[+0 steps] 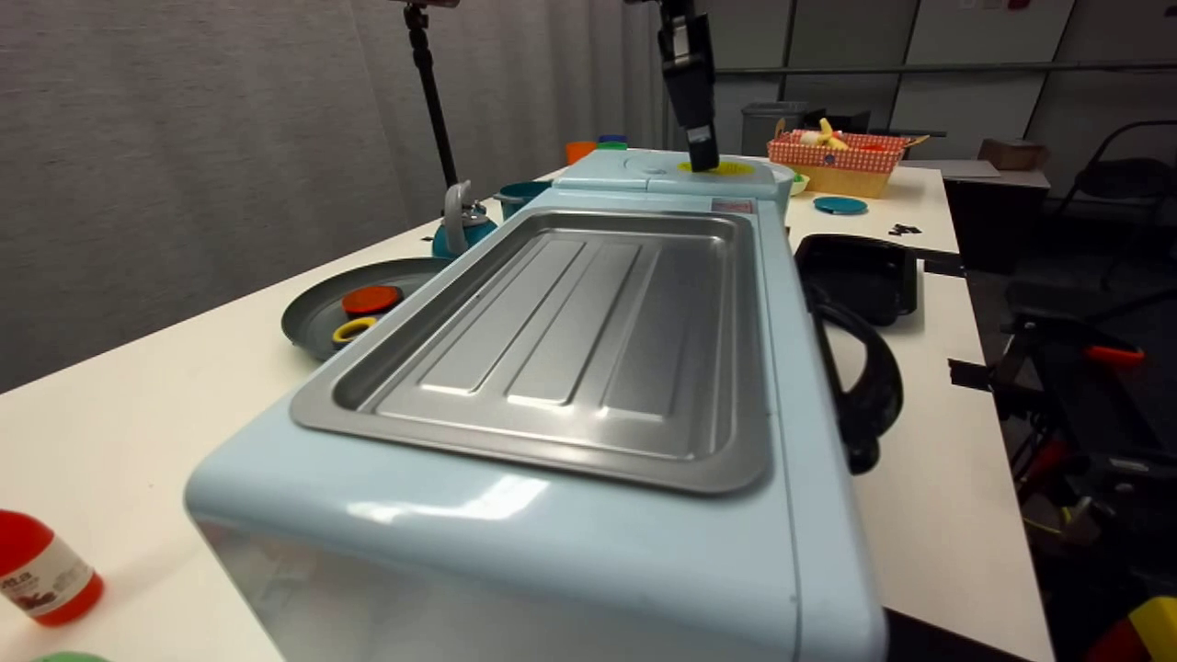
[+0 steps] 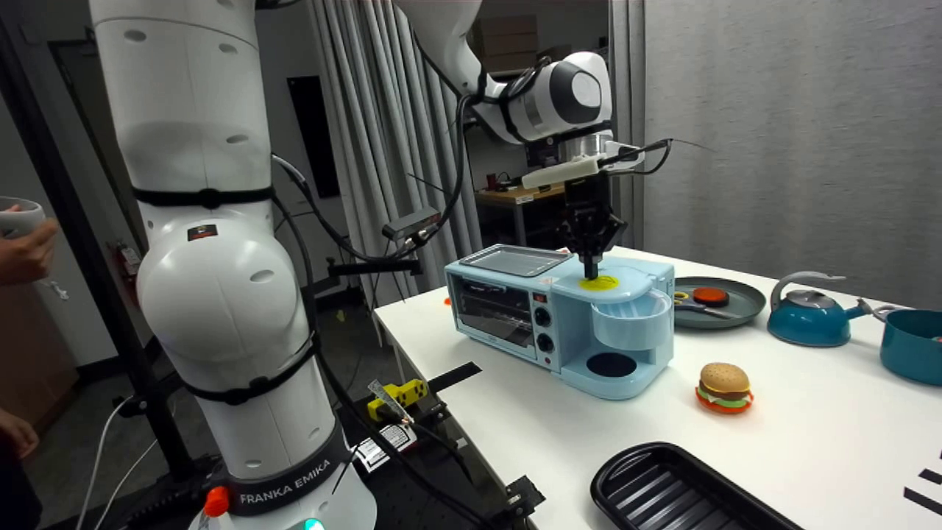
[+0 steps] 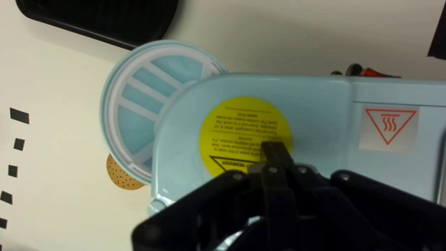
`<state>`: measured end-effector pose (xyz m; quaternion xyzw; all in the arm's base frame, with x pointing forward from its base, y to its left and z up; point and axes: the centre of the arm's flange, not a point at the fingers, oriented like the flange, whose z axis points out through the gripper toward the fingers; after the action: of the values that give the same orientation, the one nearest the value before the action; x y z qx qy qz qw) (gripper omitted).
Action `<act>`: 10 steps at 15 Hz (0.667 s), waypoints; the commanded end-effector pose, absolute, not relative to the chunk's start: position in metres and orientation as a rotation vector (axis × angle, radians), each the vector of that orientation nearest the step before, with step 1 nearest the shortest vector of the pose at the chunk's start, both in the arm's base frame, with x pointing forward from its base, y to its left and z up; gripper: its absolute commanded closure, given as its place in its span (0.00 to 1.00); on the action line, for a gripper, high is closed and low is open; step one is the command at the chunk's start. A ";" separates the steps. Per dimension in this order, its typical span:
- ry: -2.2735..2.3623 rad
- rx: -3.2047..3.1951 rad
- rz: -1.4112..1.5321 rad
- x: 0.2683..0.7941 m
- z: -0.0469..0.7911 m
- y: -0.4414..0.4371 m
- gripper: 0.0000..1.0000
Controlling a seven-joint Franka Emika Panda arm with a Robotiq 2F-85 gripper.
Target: Press the button on the right side of the breakfast station
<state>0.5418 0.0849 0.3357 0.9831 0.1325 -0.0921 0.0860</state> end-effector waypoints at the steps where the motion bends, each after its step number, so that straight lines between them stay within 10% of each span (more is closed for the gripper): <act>1: 0.452 2.905 -0.234 0.496 0.342 0.089 1.00; 10: 0.549 2.862 -0.046 0.446 0.380 0.108 1.00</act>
<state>0.4742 0.1071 0.3592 0.9786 0.1718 -0.0555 0.0982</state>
